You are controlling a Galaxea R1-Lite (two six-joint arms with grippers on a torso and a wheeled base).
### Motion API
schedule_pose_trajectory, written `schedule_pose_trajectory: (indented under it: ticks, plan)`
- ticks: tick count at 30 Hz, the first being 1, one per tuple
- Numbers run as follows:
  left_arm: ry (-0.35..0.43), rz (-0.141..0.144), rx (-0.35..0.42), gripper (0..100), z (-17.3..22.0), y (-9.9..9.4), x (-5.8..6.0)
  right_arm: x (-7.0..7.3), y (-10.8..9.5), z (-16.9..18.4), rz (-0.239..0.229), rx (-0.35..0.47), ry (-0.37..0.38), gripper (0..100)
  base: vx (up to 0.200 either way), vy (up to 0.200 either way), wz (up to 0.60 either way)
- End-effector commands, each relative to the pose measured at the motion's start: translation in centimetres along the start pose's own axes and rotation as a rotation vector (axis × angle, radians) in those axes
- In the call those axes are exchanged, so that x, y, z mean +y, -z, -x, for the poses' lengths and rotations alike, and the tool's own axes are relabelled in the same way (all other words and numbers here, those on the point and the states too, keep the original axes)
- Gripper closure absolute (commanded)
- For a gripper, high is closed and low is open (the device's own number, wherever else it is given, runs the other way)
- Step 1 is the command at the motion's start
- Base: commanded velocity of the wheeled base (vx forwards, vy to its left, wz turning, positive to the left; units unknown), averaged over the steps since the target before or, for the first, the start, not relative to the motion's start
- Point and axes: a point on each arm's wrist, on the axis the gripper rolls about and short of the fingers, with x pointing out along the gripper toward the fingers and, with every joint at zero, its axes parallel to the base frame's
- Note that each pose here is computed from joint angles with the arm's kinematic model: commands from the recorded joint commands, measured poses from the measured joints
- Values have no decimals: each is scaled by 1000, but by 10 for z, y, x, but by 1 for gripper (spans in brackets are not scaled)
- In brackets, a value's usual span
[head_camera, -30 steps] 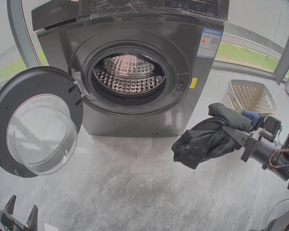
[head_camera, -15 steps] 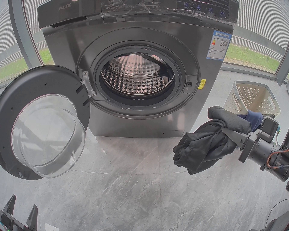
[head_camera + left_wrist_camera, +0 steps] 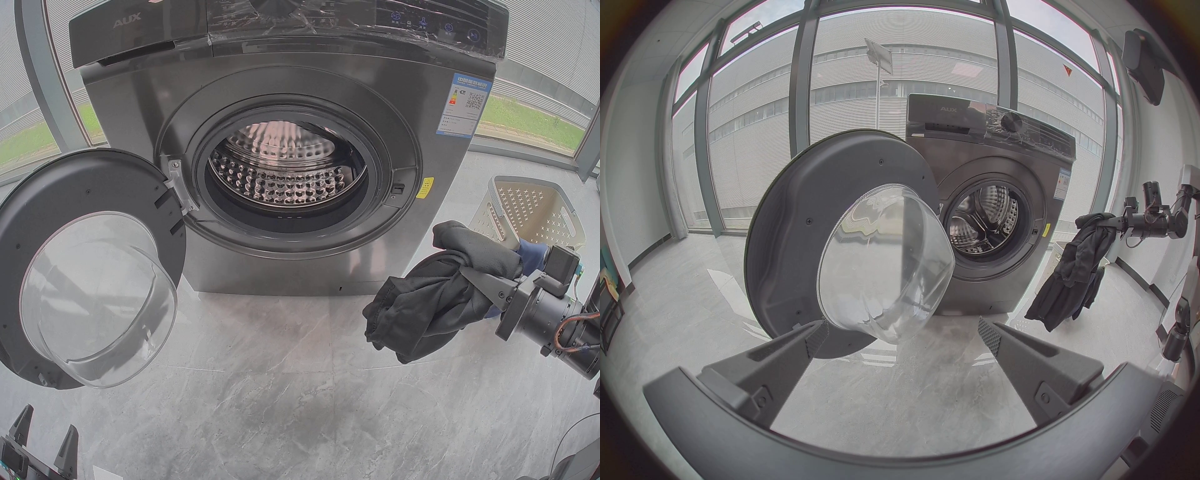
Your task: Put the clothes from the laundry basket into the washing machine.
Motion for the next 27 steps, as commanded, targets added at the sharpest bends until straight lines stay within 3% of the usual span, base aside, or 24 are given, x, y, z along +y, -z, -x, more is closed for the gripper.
schedule_pose_trajectory:
  ticks: [1,11,15,21,27]
  plan:
    - [-2,0,0,0,0,4,0,2,1,0,-1,3,-11,100,0,0,0]
    - [-7,-10,-3,0,0,5,0,17,8,-14,-11,26,-87,100,0,0,0]
    - [-5,-50,-1,0,0,5,0,26,15,-34,-16,18,-118,100,0,0,0]
    - [1,-39,-4,0,0,5,0,49,19,-71,-53,-40,-117,100,0,0,0]
    - [1,-24,-3,0,0,5,0,56,21,-97,-84,-64,-127,100,0,0,0]
